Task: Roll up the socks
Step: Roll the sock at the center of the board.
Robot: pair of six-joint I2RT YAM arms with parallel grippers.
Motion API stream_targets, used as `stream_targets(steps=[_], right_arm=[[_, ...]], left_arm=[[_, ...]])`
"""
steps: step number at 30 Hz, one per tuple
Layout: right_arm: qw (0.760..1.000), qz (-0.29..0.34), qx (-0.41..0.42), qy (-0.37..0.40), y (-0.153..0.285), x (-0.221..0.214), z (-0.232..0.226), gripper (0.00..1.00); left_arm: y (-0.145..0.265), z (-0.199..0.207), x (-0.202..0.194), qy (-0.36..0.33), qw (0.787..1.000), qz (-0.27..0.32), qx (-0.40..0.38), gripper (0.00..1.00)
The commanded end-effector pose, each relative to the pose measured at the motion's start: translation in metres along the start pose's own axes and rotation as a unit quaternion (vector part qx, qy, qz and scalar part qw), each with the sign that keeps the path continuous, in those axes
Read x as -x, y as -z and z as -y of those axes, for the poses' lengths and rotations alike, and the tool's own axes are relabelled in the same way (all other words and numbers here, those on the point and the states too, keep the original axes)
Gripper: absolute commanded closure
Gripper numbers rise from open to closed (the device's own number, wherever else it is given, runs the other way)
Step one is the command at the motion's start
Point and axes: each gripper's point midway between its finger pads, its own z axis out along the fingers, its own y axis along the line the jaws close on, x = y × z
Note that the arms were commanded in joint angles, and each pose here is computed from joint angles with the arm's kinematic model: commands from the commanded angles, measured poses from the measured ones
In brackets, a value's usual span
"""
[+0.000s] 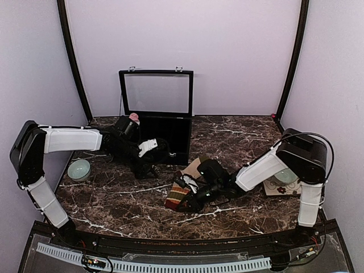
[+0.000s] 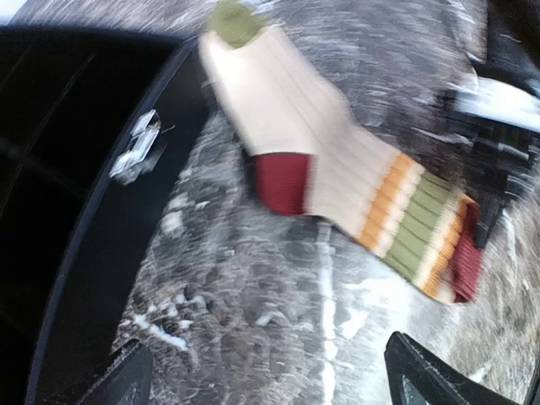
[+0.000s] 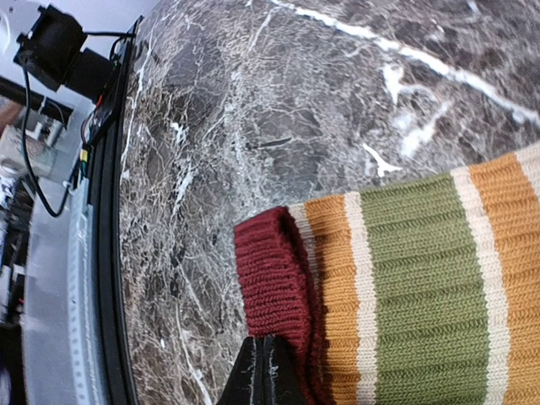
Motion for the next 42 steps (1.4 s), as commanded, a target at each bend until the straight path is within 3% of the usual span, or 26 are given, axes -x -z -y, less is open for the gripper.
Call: stream_targets(steps=[1,7,11,16,20,42], right_arm=[[0.969,-0.142,-0.041,-0.197,-0.001,-0.106,0.035,1.00],[0.951,-0.146,-0.041,-0.269,0.002,-0.114,0.046,1.00],[0.941,-0.142,-0.044,-0.305,0.006,-0.117,0.050,1.00],[0.933,-0.143,-0.047,-0.327,0.008,-0.119,0.051,1.00],[0.930,-0.142,-0.051,-0.334,0.008,-0.118,0.054,1.00],[0.935,-0.133,-0.040,-0.327,0.011,-0.110,0.051,1.00]], left_arm=[[0.020,0.081,0.020,-0.147,0.982,0.048,-0.106,0.01],[-0.006,0.145,-0.001,-0.238,0.957,0.002,-0.168,0.06],[-0.022,0.156,-0.012,-0.263,0.947,-0.022,-0.182,0.34],[-0.043,0.151,-0.019,-0.272,0.945,-0.046,-0.172,0.40],[-0.053,0.153,-0.017,-0.277,0.943,-0.051,-0.176,0.52],[-0.075,0.132,-0.030,-0.286,0.945,-0.091,-0.131,0.63]])
